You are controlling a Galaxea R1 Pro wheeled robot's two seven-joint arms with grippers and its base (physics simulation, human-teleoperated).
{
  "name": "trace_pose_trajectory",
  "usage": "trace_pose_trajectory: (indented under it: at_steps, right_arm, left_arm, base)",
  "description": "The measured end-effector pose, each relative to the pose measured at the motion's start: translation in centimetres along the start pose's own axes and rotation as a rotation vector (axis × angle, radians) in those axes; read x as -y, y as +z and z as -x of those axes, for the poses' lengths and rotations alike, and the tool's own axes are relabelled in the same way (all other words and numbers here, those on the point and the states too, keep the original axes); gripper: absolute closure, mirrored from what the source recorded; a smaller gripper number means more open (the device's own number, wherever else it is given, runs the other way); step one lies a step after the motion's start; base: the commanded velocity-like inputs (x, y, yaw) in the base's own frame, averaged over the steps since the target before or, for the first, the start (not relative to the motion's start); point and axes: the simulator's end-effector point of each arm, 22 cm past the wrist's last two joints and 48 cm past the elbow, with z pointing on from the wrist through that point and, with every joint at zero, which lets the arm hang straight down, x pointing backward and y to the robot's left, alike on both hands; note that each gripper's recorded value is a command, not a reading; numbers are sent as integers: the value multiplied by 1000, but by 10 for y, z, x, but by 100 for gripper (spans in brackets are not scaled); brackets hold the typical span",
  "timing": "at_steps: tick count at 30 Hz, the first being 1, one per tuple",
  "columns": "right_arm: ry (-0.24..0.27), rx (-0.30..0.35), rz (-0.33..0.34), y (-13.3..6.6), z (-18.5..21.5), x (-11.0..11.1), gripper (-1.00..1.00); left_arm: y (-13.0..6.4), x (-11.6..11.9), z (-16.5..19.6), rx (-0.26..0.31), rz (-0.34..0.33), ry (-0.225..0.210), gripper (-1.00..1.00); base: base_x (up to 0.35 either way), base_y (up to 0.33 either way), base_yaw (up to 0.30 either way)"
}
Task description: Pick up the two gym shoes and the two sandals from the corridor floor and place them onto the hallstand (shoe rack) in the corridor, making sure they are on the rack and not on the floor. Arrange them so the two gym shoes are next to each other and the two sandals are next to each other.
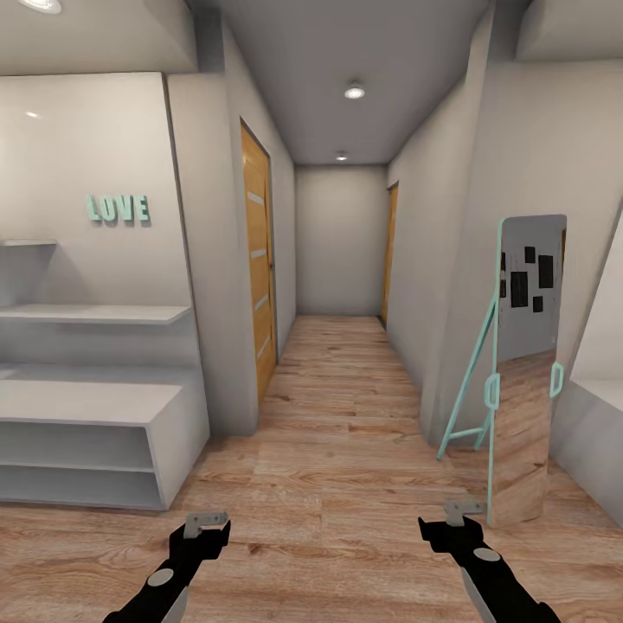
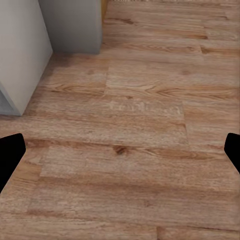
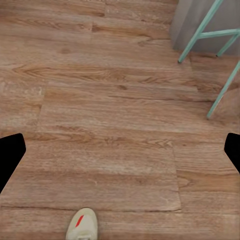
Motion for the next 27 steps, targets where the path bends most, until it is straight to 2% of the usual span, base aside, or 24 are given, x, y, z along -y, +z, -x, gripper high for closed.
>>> trace_pose_trajectory:
  at_steps: [10, 18, 27]
  right_arm:
    - [5, -2, -8, 0, -1, 3, -100]
    - [8, -6, -10, 8, -15, 2, -100]
    - [8, -19, -11, 18, -35, 1, -100]
  left_arm:
    - [0, 5, 4, 8, -28, 4, -100]
    - [7, 8, -11, -1, -57, 6, -100]
    - [15, 8, -33, -15, -62, 7, -100]
  base:
    - [0, 0, 0]
    - [0, 0, 0]
    - [0, 0, 0]
